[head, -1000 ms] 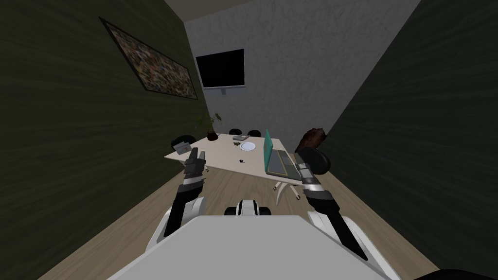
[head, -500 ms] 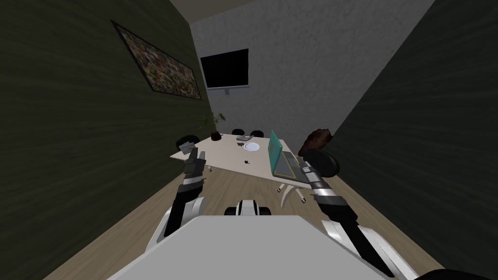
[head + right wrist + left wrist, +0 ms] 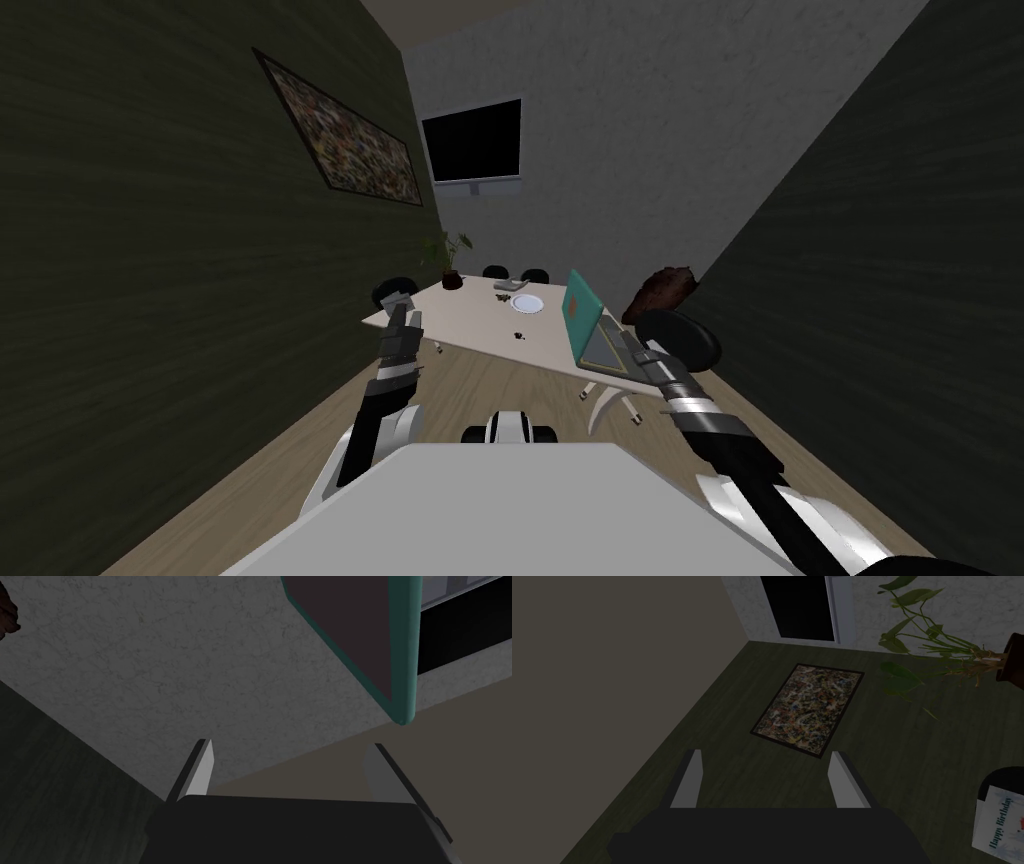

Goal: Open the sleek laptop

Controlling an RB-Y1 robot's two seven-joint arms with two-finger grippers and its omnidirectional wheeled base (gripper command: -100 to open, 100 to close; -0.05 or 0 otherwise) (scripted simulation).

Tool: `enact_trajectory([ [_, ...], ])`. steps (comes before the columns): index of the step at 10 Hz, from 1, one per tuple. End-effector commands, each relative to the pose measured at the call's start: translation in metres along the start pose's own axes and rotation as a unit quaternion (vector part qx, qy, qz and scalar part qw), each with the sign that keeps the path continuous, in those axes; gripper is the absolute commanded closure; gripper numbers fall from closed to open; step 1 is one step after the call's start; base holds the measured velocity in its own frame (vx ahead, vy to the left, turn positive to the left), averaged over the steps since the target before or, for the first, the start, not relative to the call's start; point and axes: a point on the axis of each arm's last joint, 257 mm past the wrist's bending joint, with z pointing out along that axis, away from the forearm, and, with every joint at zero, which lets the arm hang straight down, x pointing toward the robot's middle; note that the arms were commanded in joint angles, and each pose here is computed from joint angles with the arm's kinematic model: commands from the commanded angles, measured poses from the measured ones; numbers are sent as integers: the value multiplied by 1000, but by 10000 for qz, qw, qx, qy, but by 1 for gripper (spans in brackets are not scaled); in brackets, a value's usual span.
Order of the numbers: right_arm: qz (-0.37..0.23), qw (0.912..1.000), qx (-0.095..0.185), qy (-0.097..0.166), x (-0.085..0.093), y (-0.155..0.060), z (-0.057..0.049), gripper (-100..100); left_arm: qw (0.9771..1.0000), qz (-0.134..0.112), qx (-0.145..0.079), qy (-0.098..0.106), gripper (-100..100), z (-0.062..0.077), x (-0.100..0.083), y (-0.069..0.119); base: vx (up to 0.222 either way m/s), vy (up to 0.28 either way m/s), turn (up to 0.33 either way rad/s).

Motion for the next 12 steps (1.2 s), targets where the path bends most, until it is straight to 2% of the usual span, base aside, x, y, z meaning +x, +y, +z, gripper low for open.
enact_trajectory([
  [1,-819,9958,320,240,-7,-27,-10,-100,10000,0,0,0,0,0,0,0,37,119,43],
  [3,-1457,9870,520,433,-13,-47,-16,-100,10000,0,0,0,0,0,0,0,49,123,49],
  [6,-2418,9647,752,717,-27,-74,-24,-100,10000,0,0,0,0,0,0,0,35,124,49],
  [8,-3037,9448,858,883,-38,-88,-27,-100,10000,0,0,0,0,0,0,0,46,114,51],
  [12,-4123,8988,976,1124,-63,-108,-28,-100,10000,0,0,0,0,0,0,0,44,109,42],
])
